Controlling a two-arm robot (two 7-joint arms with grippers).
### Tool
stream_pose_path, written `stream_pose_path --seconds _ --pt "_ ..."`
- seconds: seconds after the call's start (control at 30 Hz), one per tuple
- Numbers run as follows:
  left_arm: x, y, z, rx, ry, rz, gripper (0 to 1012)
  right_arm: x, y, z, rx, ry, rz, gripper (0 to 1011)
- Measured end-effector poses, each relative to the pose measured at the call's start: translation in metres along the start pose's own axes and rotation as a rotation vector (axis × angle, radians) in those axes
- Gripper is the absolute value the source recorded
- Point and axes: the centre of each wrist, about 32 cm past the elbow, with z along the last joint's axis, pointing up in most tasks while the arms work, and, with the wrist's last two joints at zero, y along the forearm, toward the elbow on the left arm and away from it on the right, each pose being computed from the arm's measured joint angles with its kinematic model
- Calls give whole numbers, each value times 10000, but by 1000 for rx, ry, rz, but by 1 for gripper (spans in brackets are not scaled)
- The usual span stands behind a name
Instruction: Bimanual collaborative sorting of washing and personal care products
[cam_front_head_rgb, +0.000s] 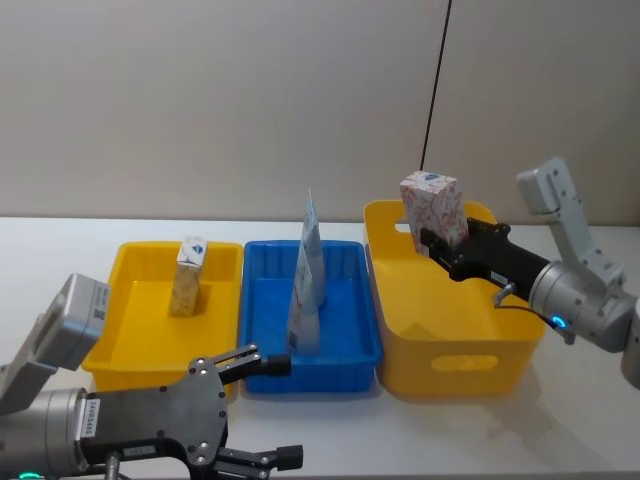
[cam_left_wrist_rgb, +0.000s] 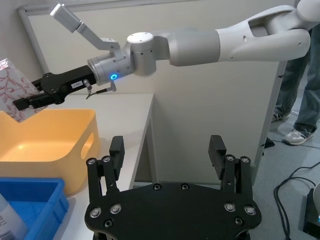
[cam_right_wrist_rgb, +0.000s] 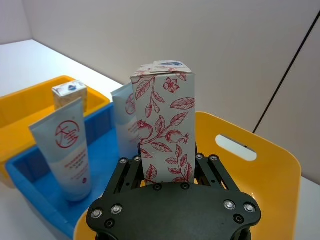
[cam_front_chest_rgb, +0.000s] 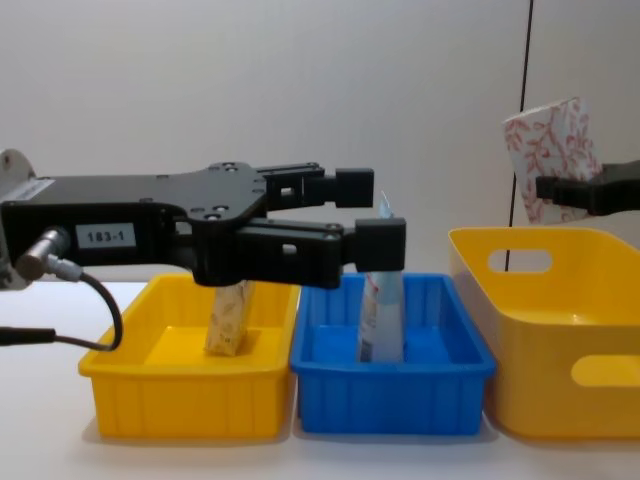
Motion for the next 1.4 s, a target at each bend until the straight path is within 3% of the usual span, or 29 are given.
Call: stream_pose_path --seconds 0.73,1.4 --pt "0 0 0 0 0 0 1001 296 371 -153 -47 -19 -63 371" --pt "0 0 0 0 0 0 1001 279 534 -287 -84 -35 -139 371"
